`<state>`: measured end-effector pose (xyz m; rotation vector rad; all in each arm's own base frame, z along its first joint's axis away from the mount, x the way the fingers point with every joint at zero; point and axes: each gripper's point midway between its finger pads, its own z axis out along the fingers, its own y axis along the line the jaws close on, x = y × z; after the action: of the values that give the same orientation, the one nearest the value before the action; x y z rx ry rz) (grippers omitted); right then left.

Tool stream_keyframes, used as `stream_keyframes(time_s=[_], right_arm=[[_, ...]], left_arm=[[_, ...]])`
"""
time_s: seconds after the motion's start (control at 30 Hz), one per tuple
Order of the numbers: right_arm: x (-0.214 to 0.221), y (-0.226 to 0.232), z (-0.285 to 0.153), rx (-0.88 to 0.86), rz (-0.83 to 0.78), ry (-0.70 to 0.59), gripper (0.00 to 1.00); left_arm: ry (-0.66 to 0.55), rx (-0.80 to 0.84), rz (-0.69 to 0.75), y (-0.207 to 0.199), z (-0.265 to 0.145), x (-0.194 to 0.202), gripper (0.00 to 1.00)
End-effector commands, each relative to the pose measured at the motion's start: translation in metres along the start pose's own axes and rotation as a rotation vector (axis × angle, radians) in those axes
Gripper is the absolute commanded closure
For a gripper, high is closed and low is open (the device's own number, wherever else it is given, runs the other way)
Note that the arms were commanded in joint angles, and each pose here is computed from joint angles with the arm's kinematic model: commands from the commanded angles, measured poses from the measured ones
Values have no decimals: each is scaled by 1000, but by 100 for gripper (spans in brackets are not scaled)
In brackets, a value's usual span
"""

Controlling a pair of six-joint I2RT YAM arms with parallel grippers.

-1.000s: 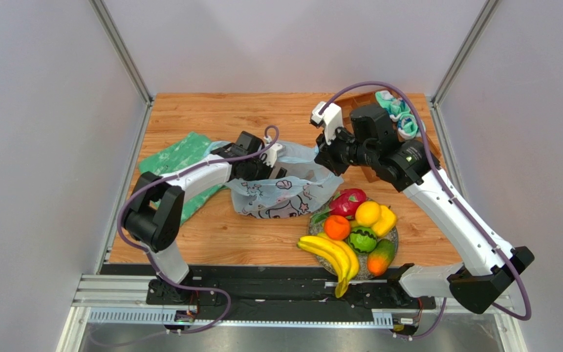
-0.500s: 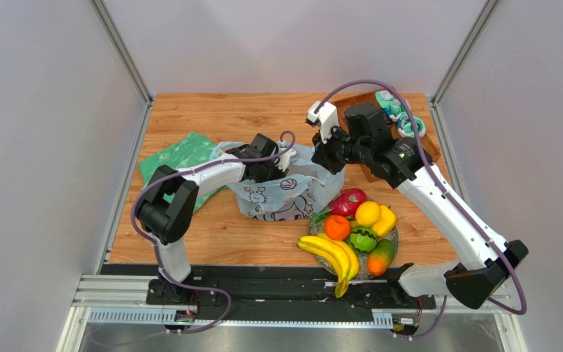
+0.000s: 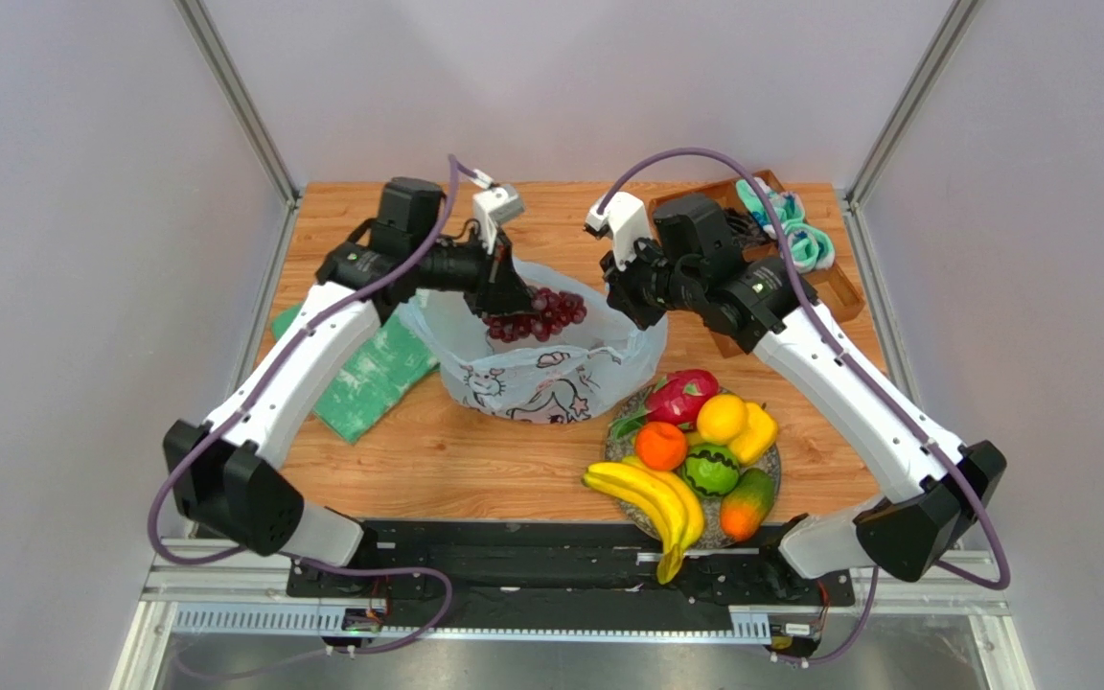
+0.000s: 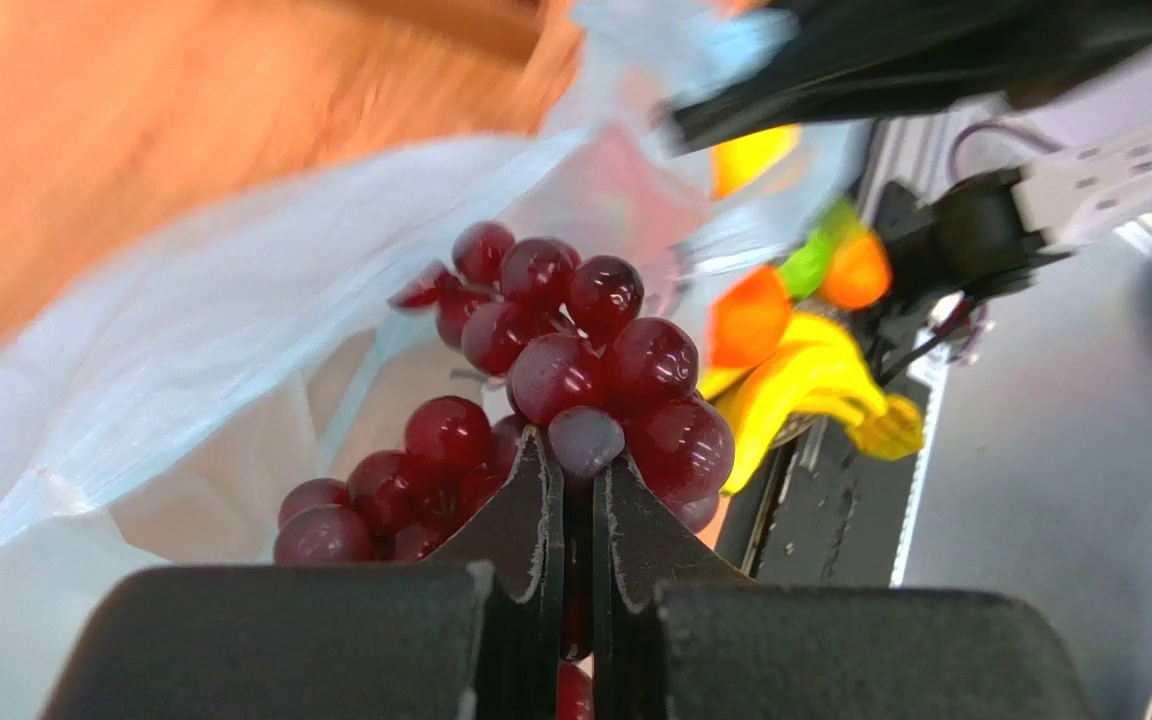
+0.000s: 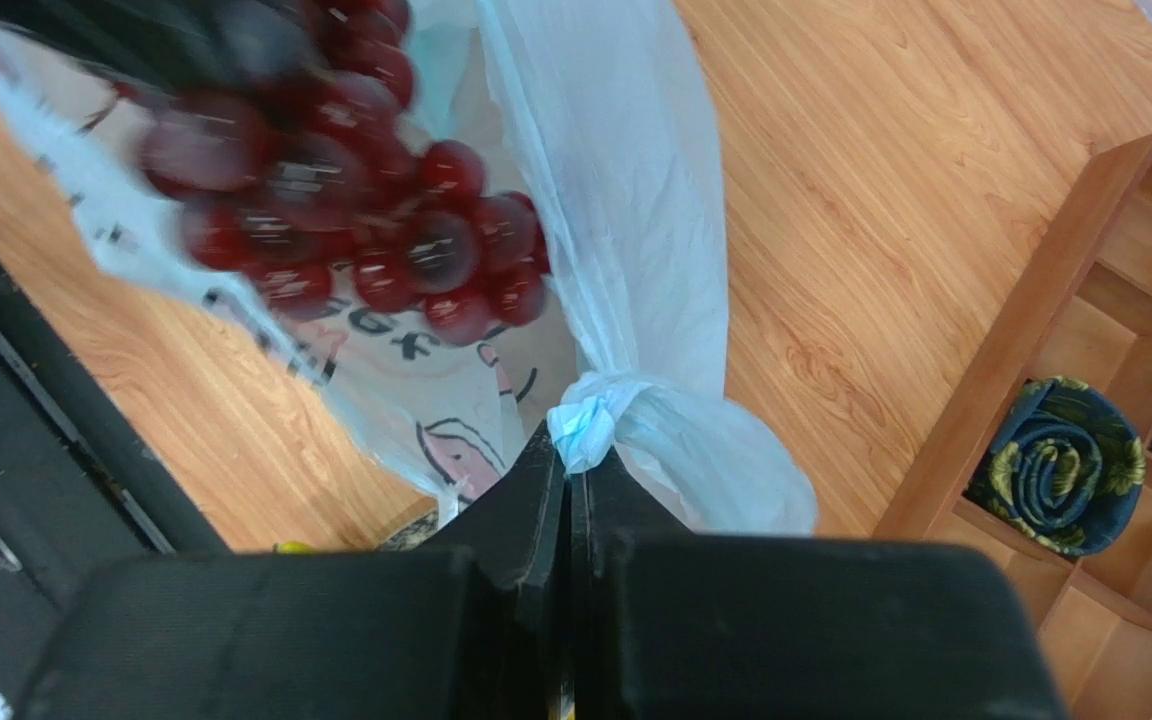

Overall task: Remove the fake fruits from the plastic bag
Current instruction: Take out the fake fruit from the plastic bag, then place the fake fruit on the plate.

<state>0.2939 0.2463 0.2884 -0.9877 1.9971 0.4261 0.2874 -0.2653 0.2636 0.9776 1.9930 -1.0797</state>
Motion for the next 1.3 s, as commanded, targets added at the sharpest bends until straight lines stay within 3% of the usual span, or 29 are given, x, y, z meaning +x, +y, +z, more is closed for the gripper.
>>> stream_keyframes(time_s=[0.0,0.23,0.33,0.47,0.5,0.57,0.6,0.67,0.7,0.8,1.0,1.27], right_arm=[[-29,-26,2,105,-27,-67,100],[-67,-54,36,161,-8,-97,100],[-112,-73,47,202,-5,-177,100],[-179,-80,39,202,-8,-344,100],[-178,-80,47,193,-6,-339,96],[-173,-77,51,177,-10,-326,67],[-165,-75,54,167,-11,-300,48],[-151,-72,52,165,-15,-261,32],[-135,-72,56,165,-14,-221,19],[-134,-80,20,239,-35,-241,6],[-139,-120,-74,491,-6,-349,1],[-70,-171,-154,784,36,-293,0]], left_arm=[[-142,93,26,-38,-40,-44,100],[-366,44,116,-43,-98,-129,100],[-461,24,189,-62,-126,-160,100],[-521,28,244,-92,-150,-172,100],[-529,34,244,-97,-153,-173,100],[-533,58,259,-108,-157,-169,100],[-532,71,261,-111,-157,-167,100],[-507,108,259,-115,-152,-156,100],[-496,124,260,-117,-148,-151,100],[-438,188,276,-127,-130,-127,100],[-273,296,330,-143,-74,-78,100],[-40,444,465,-156,34,-22,100]])
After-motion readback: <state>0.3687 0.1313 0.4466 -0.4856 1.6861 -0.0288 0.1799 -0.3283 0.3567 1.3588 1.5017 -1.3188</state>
